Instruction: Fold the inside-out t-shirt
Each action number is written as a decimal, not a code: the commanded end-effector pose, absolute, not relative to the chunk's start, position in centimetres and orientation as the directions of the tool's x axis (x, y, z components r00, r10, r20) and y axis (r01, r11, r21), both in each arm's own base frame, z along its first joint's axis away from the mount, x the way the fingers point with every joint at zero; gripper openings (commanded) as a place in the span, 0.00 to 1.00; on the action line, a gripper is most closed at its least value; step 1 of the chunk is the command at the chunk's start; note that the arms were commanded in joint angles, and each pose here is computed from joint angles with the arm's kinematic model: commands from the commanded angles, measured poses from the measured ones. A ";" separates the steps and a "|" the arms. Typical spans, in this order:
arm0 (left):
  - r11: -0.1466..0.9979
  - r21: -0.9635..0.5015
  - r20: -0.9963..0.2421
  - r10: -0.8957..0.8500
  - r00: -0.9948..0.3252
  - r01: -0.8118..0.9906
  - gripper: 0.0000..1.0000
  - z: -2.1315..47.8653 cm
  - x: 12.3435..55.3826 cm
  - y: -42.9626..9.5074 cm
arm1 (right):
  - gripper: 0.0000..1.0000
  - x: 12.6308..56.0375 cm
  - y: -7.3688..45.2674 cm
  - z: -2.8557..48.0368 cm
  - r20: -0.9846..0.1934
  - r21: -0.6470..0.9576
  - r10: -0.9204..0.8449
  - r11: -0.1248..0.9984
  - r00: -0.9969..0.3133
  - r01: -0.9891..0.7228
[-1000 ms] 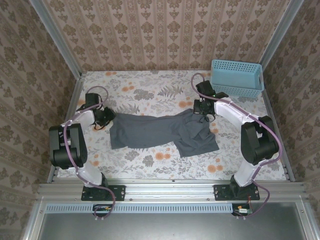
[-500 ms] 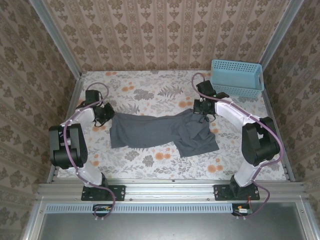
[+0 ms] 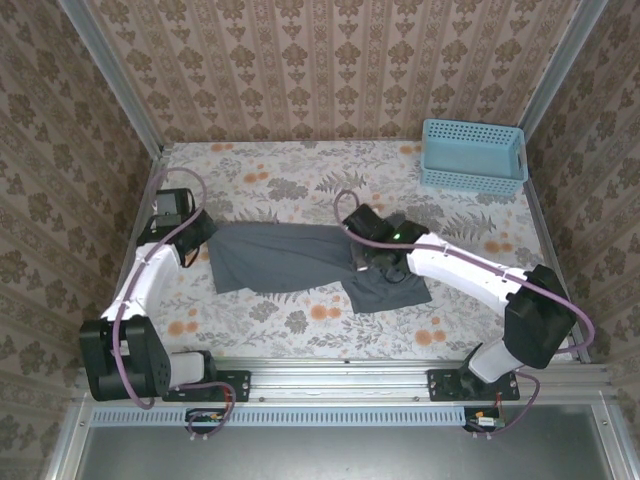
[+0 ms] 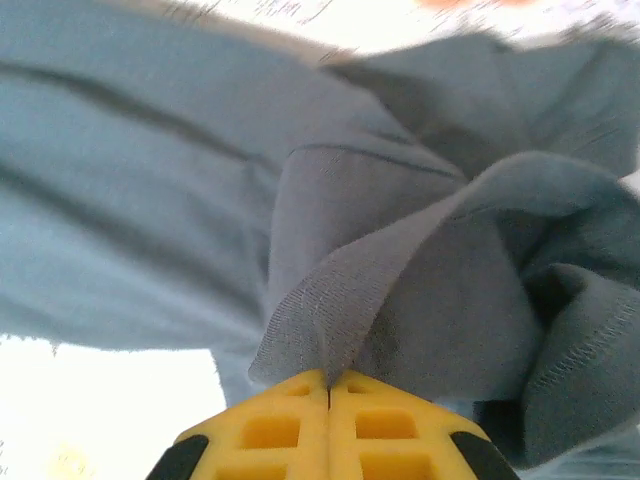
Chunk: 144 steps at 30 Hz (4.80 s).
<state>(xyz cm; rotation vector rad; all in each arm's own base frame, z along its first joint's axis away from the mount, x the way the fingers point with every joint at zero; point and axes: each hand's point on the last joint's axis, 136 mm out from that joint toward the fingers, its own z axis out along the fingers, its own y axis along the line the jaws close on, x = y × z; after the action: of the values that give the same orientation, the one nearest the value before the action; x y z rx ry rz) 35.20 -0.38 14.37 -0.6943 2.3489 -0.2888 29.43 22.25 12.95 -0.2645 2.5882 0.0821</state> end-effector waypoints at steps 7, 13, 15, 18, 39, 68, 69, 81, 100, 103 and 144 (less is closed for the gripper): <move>0.837 -0.338 -0.502 -0.547 -0.670 -0.430 0.00 12.3 34.3 -0.4 | 0.21 25.9 26.1 11.8 -0.464 0.056 -0.217 0.961 -0.859 -0.272; 0.840 -0.335 -0.495 -0.542 -0.679 -0.426 0.00 11.9 34.1 -0.5 | 0.36 27.3 21.6 16.1 -0.549 0.003 -0.170 0.979 -0.819 -0.205; 0.838 -0.341 -0.494 -0.545 -0.678 -0.425 0.00 11.9 34.0 -0.6 | 0.37 27.7 20.1 15.5 -0.528 0.005 -0.128 0.988 -0.840 -0.154; 0.838 -0.346 -0.493 -0.545 -0.678 -0.421 0.00 12.0 34.0 -0.7 | 0.37 27.8 19.5 14.0 -0.491 0.024 -0.092 0.993 -0.866 -0.119; 0.839 -0.344 -0.493 -0.544 -0.679 -0.423 0.00 11.9 34.1 -0.6 | 0.24 27.8 19.8 8.4 -0.373 -0.009 -0.014 1.000 -0.928 -0.012; 0.818 -0.569 -0.799 -0.574 -0.179 -0.084 0.00 43.6 27.7 1.4 | 0.00 26.4 2.6 50.5 -0.980 0.031 0.066 0.983 -0.188 0.179; 0.828 -0.556 -0.816 -0.561 -0.138 -0.078 0.00 45.1 26.4 1.5 | 0.00 25.3 2.1 52.2 -0.987 0.055 0.080 0.984 -0.143 0.172; 0.874 -0.486 -0.870 -0.483 0.097 -0.006 0.00 53.4 18.5 1.2 | 0.00 17.0 -0.4 63.1 -0.961 0.205 0.203 0.979 0.188 -0.011; 0.779 -0.602 -0.620 -0.594 -0.512 -0.174 0.00 31.8 44.8 0.6 | 0.00 42.6 5.4 49.4 -0.983 0.022 0.051 0.987 -0.178 0.159; 0.778 -0.612 -0.644 -0.595 -0.481 -0.141 0.00 34.9 48.9 1.1 | 0.00 45.8 5.5 52.4 -0.989 0.078 0.094 0.988 -0.116 0.133; 0.732 -0.626 -0.462 -0.627 -0.627 -0.269 0.00 13.3 25.9 -3.6 | 0.00 24.0 3.1 17.6 -0.590 0.352 0.497 0.868 -0.636 0.351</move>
<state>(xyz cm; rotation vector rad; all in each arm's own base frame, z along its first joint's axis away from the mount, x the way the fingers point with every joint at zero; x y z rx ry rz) 27.80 -3.46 15.51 -0.5862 2.1949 -0.6716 26.21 3.72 19.90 0.4448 2.2775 0.2352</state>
